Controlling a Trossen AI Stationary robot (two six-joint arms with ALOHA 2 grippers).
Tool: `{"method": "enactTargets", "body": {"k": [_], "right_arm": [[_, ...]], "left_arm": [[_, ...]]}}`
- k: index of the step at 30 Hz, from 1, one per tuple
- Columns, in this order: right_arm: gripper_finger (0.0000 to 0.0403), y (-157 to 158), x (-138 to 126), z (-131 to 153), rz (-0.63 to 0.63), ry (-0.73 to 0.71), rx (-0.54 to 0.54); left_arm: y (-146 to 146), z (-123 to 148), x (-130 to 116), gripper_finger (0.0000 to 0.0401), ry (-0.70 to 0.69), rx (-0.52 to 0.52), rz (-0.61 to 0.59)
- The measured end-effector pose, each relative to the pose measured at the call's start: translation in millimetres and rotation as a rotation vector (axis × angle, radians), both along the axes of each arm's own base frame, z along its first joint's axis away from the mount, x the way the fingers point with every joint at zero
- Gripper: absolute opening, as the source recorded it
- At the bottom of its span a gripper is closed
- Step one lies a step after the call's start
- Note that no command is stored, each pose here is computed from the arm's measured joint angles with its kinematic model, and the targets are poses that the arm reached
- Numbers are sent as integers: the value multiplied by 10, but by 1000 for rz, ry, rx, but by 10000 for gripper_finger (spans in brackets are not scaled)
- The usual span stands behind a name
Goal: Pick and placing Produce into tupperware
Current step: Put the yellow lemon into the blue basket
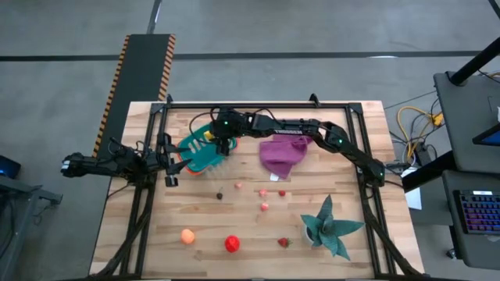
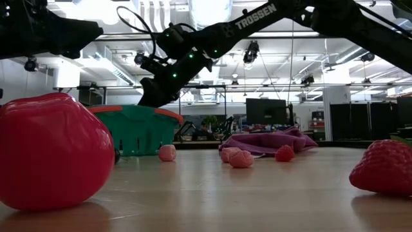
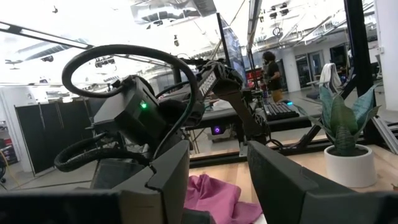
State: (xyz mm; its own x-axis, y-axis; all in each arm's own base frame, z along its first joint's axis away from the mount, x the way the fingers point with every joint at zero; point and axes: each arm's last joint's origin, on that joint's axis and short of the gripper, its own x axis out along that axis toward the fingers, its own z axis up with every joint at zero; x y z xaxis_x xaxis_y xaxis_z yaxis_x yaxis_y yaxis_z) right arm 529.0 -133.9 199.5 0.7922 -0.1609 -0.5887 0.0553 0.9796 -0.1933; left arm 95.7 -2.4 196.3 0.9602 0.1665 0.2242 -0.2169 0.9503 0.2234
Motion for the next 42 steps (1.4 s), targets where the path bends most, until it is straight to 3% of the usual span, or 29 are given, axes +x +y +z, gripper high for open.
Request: {"method": "enactTargets", "body": {"k": [24, 42], "right_arm": [[187, 3, -65, -54, 0, 96, -3], [187, 63, -241, 112, 1, 220, 33]], "left_arm": [[0, -1, 0, 151, 0, 0, 0], [0, -5, 1, 151, 2, 0, 0]]}}
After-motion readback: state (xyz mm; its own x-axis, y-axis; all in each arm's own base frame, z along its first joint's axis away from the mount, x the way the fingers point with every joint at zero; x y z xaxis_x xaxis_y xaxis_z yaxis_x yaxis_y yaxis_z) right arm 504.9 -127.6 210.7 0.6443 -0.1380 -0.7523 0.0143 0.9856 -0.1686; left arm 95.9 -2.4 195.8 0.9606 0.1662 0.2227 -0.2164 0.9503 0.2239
